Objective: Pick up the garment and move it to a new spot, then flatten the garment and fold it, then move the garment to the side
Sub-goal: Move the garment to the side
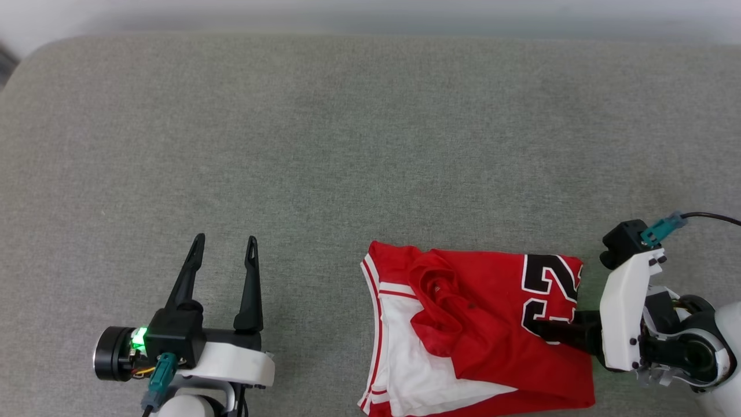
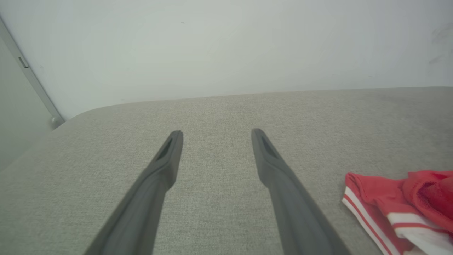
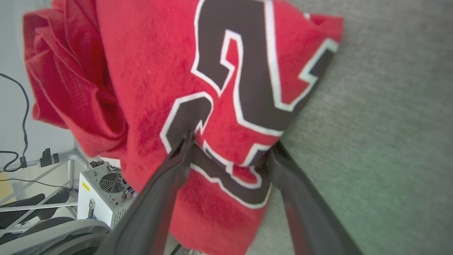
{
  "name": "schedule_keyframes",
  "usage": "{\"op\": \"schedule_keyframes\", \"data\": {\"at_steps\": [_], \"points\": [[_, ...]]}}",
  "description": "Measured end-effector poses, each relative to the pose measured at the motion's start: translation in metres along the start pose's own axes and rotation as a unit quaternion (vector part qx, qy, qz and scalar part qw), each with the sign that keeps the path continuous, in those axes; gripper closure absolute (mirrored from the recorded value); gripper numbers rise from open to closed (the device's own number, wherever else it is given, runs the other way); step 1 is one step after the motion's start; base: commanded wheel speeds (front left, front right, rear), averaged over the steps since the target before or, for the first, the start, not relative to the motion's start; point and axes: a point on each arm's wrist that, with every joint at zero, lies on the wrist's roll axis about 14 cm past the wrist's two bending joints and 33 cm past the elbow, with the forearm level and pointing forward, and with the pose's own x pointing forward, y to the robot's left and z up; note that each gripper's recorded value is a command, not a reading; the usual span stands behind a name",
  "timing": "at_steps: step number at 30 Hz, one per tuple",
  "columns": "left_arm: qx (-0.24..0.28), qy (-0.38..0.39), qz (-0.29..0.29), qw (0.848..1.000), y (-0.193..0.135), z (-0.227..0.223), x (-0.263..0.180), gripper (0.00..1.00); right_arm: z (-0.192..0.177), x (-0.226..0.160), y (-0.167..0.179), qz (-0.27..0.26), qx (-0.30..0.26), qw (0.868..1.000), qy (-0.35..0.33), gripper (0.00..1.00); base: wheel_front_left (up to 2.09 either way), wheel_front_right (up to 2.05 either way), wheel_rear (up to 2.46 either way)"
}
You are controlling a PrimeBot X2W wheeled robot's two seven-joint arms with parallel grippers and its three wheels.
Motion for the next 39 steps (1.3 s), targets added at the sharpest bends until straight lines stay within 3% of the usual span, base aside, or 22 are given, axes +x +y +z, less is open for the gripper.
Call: {"op": "schedule_keyframes", "data": {"at_steps": [7,8,9,10,11,19,29,34,39], "points": [[0.002,0.01,0.008,1.0,0.006,-0.009,0.007,0.0,-0.01,0.027,-0.001,-0.005,-0.037,0.999,0.039,0.0,0.0,0.0,0.0],[0.002,0.011,0.009,1.0,0.006,-0.009,0.007,0.0,-0.01,0.029,0.0,-0.003,-0.039,0.999,0.035,0.38,0.0,0.0,0.0],[0.002,0.01,0.009,1.0,0.006,-0.009,0.008,0.0,-0.009,0.03,0.0,-0.002,-0.041,0.999,0.029,0.38,0.0,0.0,0.0],[0.002,0.009,0.01,1.0,0.007,-0.008,0.008,0.0,-0.008,0.03,0.001,-0.003,-0.047,0.999,0.024,0.84,0.0,0.0,0.0],[0.002,0.008,0.012,1.0,0.007,-0.008,0.008,0.0,-0.006,0.03,0.002,-0.003,-0.053,0.998,0.018,1.0,0.0,0.0,0.0],[-0.001,-0.004,0.011,1.0,0.004,0.004,0.0,0.0,0.023,0.003,0.019,-0.009,-0.125,0.99,-0.06,1.0,0.0,0.0,0.0],[-0.009,-0.017,-0.009,1.0,-0.014,0.011,0.0,0.0,0.072,-0.085,0.025,-0.075,-0.243,0.953,-0.164,1.0,0.0,0.0,0.0],[-0.016,-0.014,-0.046,0.999,-0.039,0.006,0.012,0.0,0.069,-0.119,-0.002,-0.13,-0.244,0.945,-0.176,1.0,0.0,0.0,0.0],[-0.018,-0.01,-0.074,0.997,-0.058,-0.002,0.029,0.0,0.063,-0.149,-0.054,-0.204,-0.207,0.942,-0.167,1.0,0.0,0.0,0.0]]}}
